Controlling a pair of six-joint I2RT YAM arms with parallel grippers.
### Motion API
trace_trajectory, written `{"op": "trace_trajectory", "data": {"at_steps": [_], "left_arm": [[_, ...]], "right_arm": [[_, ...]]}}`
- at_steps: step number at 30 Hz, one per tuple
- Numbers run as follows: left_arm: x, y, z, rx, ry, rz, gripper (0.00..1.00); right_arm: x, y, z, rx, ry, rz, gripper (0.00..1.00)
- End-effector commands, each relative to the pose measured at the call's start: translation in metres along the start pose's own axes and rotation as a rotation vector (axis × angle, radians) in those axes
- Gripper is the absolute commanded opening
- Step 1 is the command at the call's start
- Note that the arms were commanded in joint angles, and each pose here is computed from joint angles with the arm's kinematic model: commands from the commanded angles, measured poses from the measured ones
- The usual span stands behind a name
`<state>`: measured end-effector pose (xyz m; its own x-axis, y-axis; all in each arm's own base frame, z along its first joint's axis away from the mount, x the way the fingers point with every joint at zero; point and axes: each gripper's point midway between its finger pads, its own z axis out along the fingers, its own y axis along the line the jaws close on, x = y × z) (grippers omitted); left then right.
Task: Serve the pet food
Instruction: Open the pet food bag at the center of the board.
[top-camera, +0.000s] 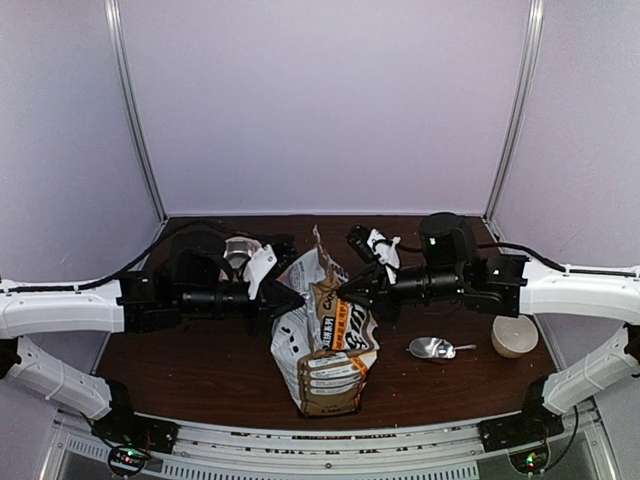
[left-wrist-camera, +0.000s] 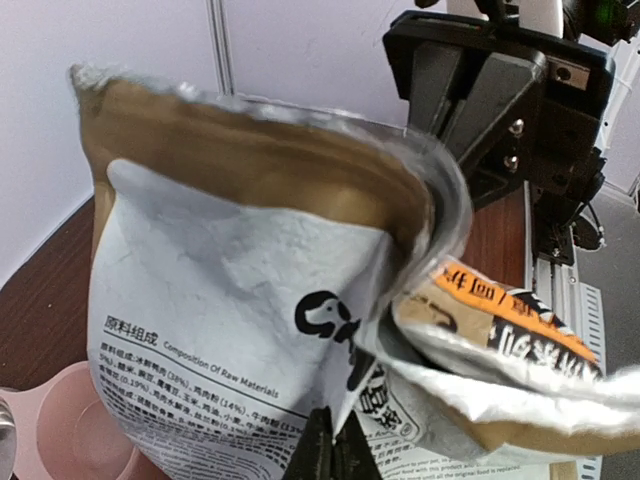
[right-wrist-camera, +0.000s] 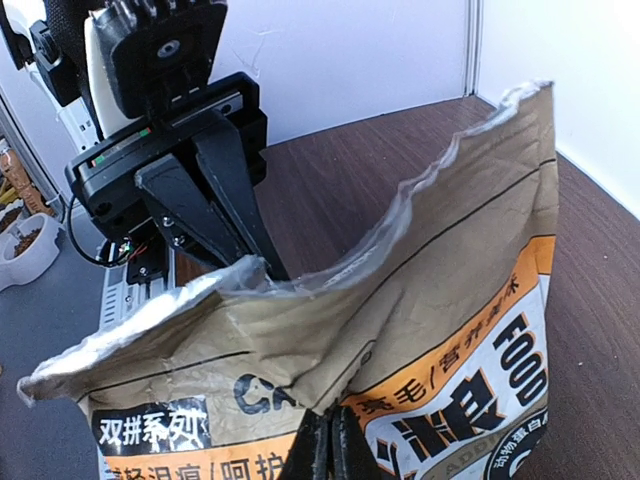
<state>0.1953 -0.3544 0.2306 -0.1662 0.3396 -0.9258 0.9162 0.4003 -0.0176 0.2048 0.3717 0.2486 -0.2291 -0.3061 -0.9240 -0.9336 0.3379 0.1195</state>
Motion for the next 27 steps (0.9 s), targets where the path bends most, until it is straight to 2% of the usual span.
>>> {"op": "trace_trajectory", "data": {"at_steps": [1,8,16,17,19,21,23,27], "left_arm": [[-0.005,0.038,-0.024,-0.191,-0.032,-0.047,0.00],[-0.001,0.043,-0.033,-0.227,-0.025,-0.058,0.00],[-0.020,0.036,-0.043,-0.196,-0.066,-0.069,0.00],[-0.026,0.036,-0.045,-0.193,-0.069,-0.075,0.11],[-0.037,0.039,-0.051,-0.212,-0.078,-0.104,0.38],[-0.047,0.047,-0.060,-0.261,-0.084,-0.148,0.54],[-0.059,0.056,-0.073,-0.321,-0.109,-0.215,0.64],[-0.087,0.057,-0.092,-0.330,-0.164,-0.314,0.71]], "right_arm": [[-0.001,-0.031,-0.026,0.176,-0.009,0.031,0.00],[0.010,-0.038,-0.036,0.231,0.010,0.026,0.00],[-0.004,-0.018,-0.041,0.130,-0.039,0.073,0.00],[-0.010,-0.016,-0.043,0.119,-0.053,0.084,0.10],[-0.018,-0.013,-0.045,0.108,-0.071,0.112,0.38],[-0.026,-0.016,-0.050,0.128,-0.087,0.154,0.55],[-0.033,-0.018,-0.055,0.147,-0.105,0.198,0.62],[-0.054,-0.023,-0.066,0.176,-0.143,0.309,0.67]]}}
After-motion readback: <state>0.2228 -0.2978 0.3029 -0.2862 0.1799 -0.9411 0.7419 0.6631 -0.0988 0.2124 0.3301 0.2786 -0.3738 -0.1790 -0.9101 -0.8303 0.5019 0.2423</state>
